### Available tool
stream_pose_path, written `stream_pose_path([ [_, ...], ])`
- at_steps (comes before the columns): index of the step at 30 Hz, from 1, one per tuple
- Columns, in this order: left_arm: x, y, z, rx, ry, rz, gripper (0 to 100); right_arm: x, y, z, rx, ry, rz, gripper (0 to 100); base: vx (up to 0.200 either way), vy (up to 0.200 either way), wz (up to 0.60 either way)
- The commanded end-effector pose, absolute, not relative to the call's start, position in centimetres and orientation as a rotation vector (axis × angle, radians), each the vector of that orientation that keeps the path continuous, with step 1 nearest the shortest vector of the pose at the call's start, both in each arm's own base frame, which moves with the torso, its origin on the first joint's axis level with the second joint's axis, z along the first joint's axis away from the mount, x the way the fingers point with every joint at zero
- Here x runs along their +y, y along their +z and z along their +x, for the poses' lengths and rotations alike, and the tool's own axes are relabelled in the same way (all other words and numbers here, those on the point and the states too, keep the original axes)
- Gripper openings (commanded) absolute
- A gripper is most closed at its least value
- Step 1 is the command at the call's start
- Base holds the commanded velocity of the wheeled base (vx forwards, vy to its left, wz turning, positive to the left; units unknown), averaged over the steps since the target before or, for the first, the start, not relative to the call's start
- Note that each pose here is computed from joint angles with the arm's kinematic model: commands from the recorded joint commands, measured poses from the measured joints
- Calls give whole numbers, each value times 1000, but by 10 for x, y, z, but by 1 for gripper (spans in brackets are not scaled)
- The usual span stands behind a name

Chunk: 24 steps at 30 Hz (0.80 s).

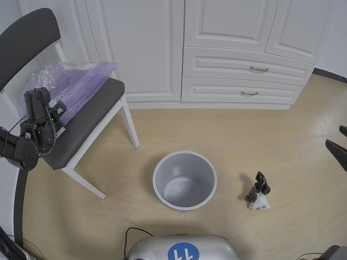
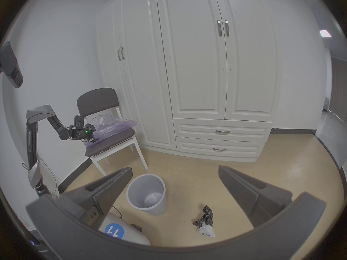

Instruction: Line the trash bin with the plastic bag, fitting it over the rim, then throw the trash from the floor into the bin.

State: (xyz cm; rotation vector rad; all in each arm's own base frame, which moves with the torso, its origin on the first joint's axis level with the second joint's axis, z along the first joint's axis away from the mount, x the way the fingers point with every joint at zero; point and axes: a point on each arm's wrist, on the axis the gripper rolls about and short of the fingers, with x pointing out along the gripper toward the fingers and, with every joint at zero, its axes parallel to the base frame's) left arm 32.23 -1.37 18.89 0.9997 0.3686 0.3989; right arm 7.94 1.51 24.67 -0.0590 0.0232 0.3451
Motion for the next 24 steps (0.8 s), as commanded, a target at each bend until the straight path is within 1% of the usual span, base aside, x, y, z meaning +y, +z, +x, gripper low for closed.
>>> stream_pose_path([
  [1, -14, 180, 325, 393, 389, 1007, 100, 15, 247, 79, 20, 346, -59, 100, 0, 0, 0],
  [7, -9, 184, 322, 400, 414, 1008, 100, 15, 246, 81, 31, 348, -60, 100, 0, 0, 0],
  [9, -2, 180, 318, 432, 423, 1011, 100, 15, 246, 82, 32, 348, -59, 100, 0, 0, 0],
  [13, 2, 176, 313, 450, 429, 1007, 100, 15, 246, 80, 28, 346, -59, 100, 0, 0, 0],
  [24, 20, 183, 273, 477, 471, 997, 100, 15, 246, 81, 31, 348, -59, 100, 0, 0, 0],
])
